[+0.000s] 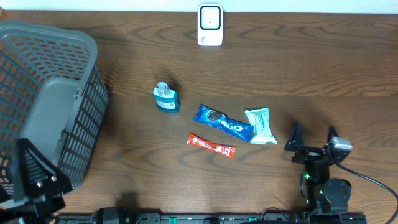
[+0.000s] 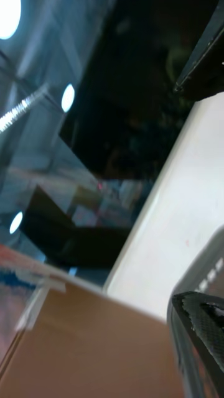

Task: Scan the item barcode
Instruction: 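Retract the left arm and raise the right arm toward the items, then reach the right gripper to the teal bottle and grasp its body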

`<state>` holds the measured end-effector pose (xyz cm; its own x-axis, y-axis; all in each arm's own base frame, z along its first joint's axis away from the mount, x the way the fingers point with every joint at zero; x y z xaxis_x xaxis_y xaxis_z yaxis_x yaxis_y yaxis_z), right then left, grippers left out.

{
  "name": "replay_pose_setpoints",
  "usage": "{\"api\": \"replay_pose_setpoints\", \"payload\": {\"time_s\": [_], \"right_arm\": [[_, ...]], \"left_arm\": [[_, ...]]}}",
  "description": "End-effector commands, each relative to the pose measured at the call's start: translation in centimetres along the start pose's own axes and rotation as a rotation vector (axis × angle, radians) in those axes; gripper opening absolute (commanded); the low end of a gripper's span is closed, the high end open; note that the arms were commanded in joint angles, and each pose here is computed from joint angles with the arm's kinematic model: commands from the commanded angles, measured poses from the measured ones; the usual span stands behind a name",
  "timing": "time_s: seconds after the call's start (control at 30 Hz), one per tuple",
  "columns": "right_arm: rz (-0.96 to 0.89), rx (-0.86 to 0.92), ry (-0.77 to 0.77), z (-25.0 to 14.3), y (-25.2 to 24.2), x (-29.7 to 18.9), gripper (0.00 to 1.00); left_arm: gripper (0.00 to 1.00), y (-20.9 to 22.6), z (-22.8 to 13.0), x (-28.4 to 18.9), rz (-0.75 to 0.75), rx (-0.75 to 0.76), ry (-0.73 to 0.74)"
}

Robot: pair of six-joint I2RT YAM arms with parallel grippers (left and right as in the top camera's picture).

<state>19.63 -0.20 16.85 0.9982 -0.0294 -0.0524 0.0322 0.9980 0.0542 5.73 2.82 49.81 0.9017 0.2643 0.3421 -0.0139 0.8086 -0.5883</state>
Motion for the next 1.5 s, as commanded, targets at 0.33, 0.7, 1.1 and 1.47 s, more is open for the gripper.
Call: {"api": "replay_pose_setpoints", "payload": {"time_s": [0.33, 0.7, 1.1, 1.47], "right_arm": [[0.172, -0.104, 0.24, 6.1, 2.6, 0.2, 0.99], [0.375, -0.149, 0.804, 11.8, 7.9, 7.0, 0.99], [0.68, -0.28, 0.894, 12.2, 16.4, 11.9, 0.99], [1.007, -0.426, 0.694, 12.4, 24.5, 10.9, 0.99]], "left_arm": [[0.98, -1.6, -0.1, -4.2, -0.192, -0.048, 0.035], [0.98, 0.7, -2.7, -6.3, -0.215, -0.053, -0.003], [0.98, 1.1, -3.0, -5.7, -0.236, -0.065, -0.068], [0.98, 5.2, -5.9, -4.4, 0.024, -0.036, 0.022]]}}
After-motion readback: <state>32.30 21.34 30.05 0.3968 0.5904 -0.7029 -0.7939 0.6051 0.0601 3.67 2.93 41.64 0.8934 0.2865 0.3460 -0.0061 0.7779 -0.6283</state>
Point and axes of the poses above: each gripper's point midway between its finger pads, its own x axis out along the fingers, its own y axis along the line the jaws close on, z = x × y, the point moved 5 cm from there along -x, back along the fingers, and after that the axes turned 11 degrees about -x, right-handed, at the moved point
